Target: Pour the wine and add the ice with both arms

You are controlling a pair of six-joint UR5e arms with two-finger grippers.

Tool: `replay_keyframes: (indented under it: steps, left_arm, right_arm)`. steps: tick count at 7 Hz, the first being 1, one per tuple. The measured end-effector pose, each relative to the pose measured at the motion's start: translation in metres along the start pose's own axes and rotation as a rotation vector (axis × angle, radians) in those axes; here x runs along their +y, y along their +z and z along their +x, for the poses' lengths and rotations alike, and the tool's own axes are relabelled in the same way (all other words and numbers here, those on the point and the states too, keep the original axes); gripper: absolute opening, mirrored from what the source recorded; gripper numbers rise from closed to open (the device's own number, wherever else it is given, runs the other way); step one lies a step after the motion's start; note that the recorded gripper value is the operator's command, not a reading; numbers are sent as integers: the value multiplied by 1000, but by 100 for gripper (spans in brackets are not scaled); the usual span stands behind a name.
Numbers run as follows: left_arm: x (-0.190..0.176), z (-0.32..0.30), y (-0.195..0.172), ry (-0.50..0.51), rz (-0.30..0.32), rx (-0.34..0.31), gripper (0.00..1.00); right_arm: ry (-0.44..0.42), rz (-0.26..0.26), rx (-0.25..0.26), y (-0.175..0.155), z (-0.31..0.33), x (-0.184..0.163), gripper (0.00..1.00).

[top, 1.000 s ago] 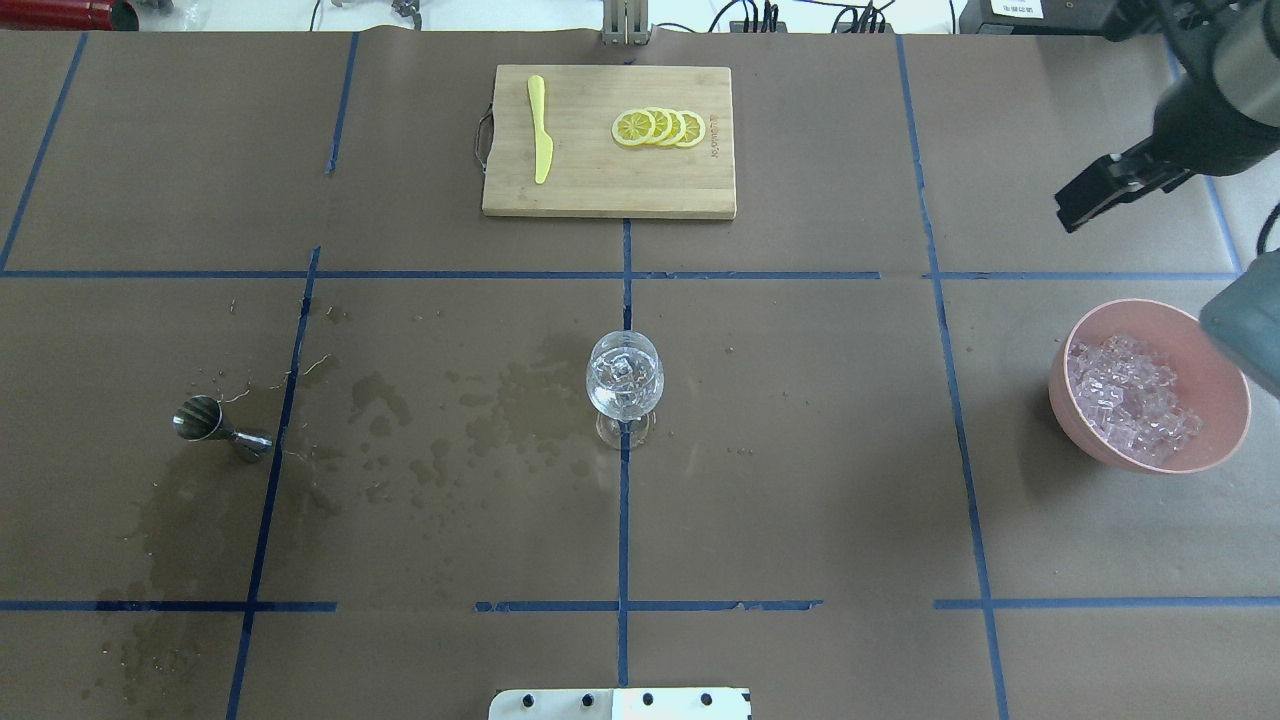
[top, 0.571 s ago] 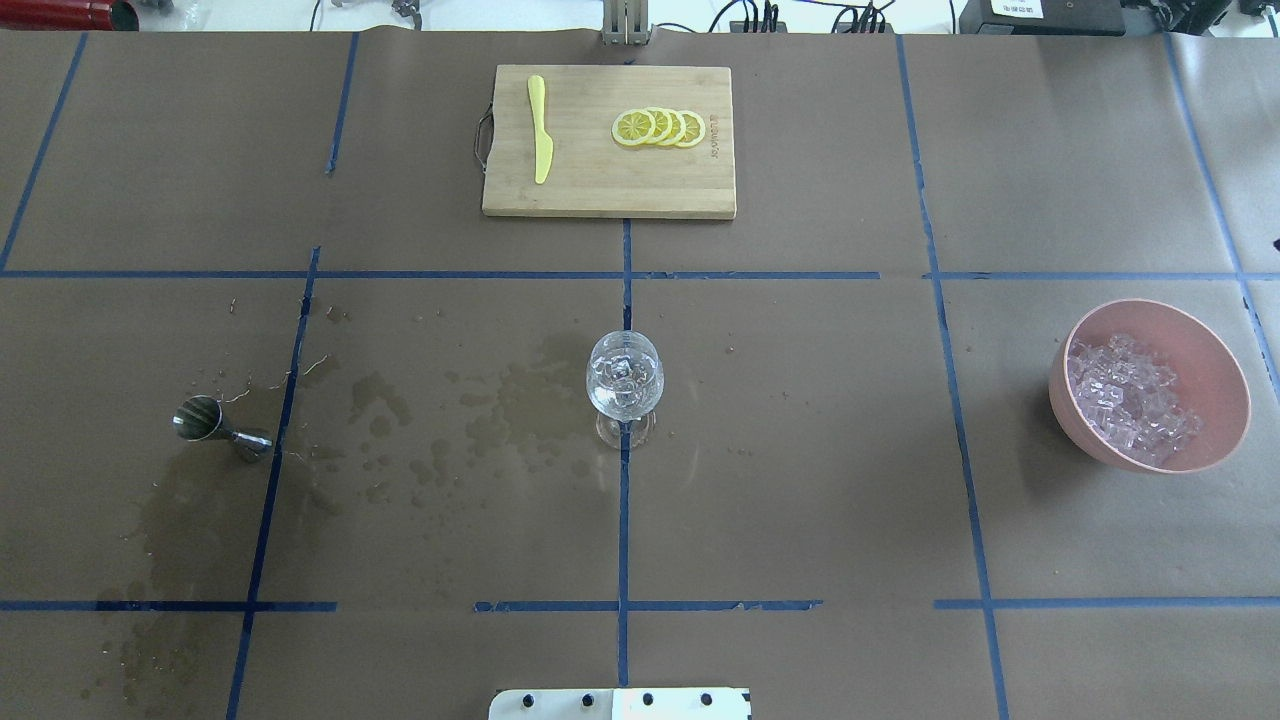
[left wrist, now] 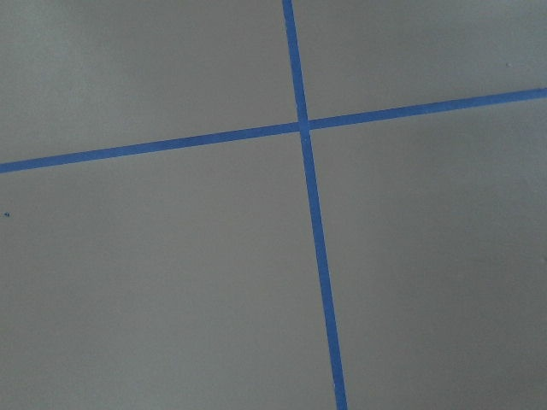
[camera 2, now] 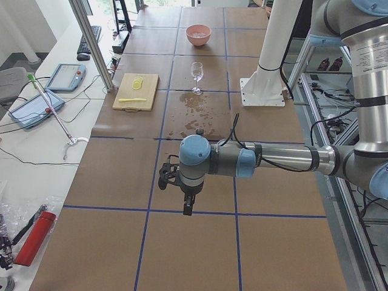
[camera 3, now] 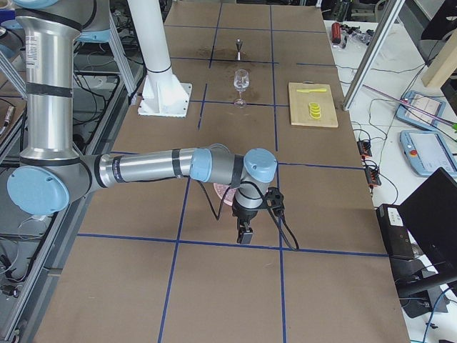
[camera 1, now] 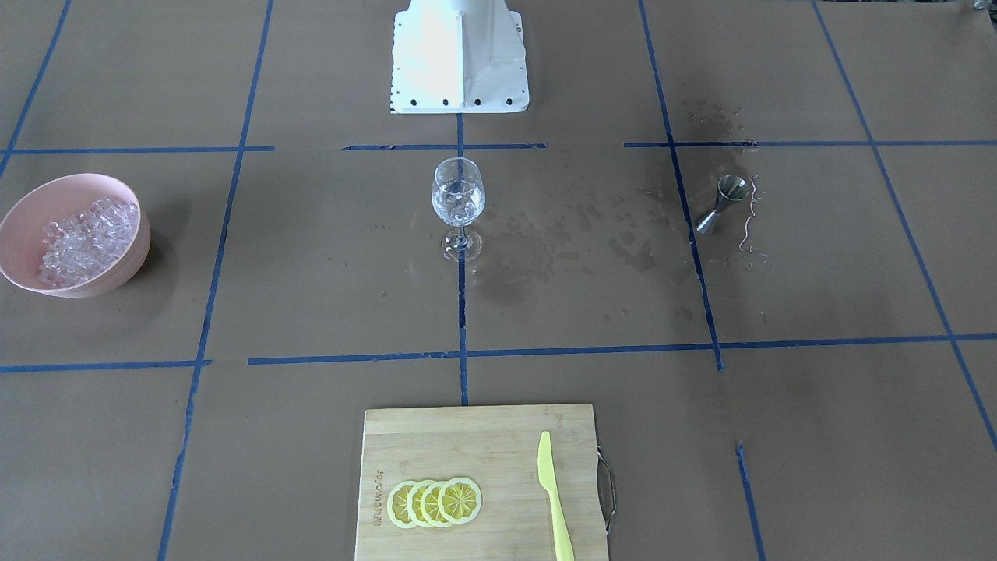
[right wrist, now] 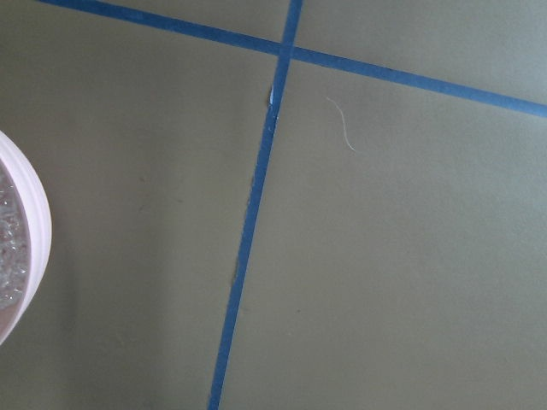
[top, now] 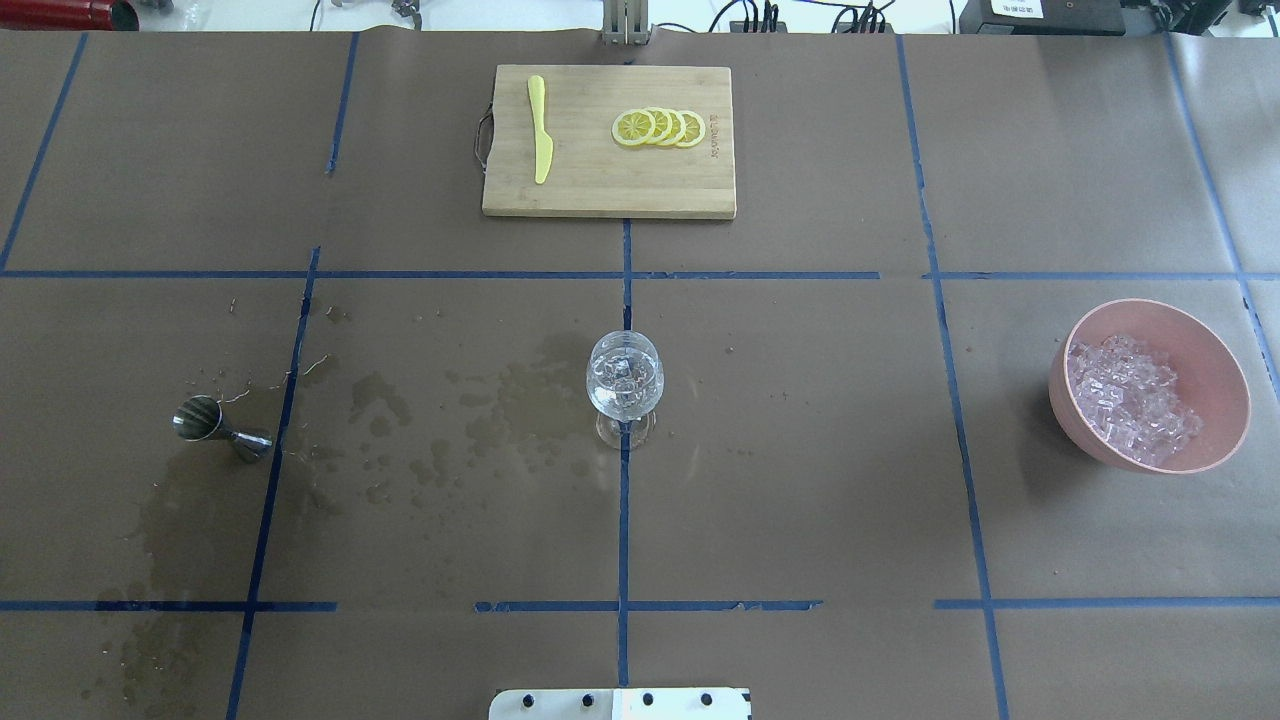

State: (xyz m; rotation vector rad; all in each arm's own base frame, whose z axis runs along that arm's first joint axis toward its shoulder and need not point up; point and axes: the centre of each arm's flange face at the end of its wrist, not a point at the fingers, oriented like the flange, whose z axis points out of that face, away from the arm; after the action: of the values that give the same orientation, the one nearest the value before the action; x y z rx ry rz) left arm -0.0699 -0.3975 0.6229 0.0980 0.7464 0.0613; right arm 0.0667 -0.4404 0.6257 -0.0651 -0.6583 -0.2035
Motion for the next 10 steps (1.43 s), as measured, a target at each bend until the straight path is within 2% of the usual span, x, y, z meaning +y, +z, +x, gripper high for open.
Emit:
replay_keyframes:
  steps: [2,7,10]
  left_arm:
    - [1,0,1,-6,-9,1,100]
    - [1,2,2,-6,-11,23,100]
    - [1,2,2,-6,-10,24,100]
  right_arm:
    - [41,9,-6,-2,14,14,100]
    - [40,31,-2,-11,11,9,100]
    - [77,81,7,-13,10,4,100]
